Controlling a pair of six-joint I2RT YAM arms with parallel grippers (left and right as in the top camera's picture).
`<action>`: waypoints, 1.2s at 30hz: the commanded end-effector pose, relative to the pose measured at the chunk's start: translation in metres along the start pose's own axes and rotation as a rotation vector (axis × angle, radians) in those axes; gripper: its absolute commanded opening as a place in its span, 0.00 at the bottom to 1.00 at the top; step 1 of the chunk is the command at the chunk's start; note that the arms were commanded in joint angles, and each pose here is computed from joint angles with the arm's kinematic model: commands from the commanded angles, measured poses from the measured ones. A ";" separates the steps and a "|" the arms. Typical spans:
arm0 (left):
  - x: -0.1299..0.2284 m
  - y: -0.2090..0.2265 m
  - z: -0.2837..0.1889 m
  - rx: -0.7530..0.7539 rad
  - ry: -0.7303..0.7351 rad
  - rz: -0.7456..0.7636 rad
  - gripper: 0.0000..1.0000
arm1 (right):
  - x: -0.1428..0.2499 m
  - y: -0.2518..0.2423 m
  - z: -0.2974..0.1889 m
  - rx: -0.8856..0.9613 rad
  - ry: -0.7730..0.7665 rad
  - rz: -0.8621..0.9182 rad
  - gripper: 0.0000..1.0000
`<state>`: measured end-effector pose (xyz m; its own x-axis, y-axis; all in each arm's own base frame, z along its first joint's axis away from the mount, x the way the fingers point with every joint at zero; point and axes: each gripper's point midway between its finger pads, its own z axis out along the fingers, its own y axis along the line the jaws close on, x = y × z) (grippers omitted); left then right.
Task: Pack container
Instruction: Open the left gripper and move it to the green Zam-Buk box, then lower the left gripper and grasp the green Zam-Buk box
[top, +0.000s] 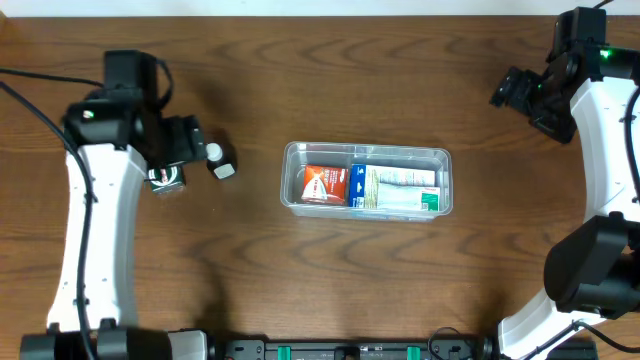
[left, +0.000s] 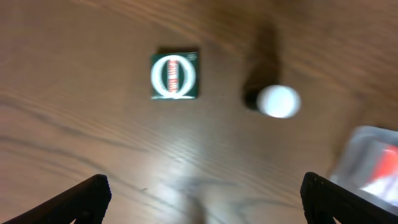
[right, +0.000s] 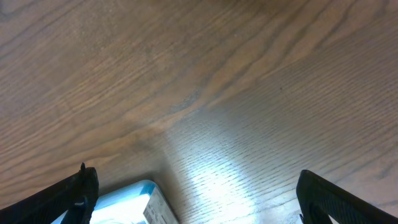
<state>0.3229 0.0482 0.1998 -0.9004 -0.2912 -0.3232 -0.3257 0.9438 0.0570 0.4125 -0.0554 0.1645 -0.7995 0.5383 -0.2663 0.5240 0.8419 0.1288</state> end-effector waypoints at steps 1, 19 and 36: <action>-0.002 0.017 0.017 -0.029 0.054 0.029 0.98 | -0.006 0.001 -0.010 -0.007 -0.032 0.010 0.99; 0.004 0.032 0.123 0.008 0.300 0.076 0.98 | -0.006 0.001 -0.010 -0.007 -0.032 0.010 0.99; 0.006 0.038 0.170 0.007 0.353 0.081 0.98 | -0.006 0.001 -0.010 -0.007 -0.032 0.010 0.99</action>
<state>0.3534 0.1063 0.0464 -0.9649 -0.2622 0.0116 -0.2611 0.9633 0.0617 0.4125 -0.0554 0.1645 -0.7995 0.5383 -0.2663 0.5240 0.8419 0.1288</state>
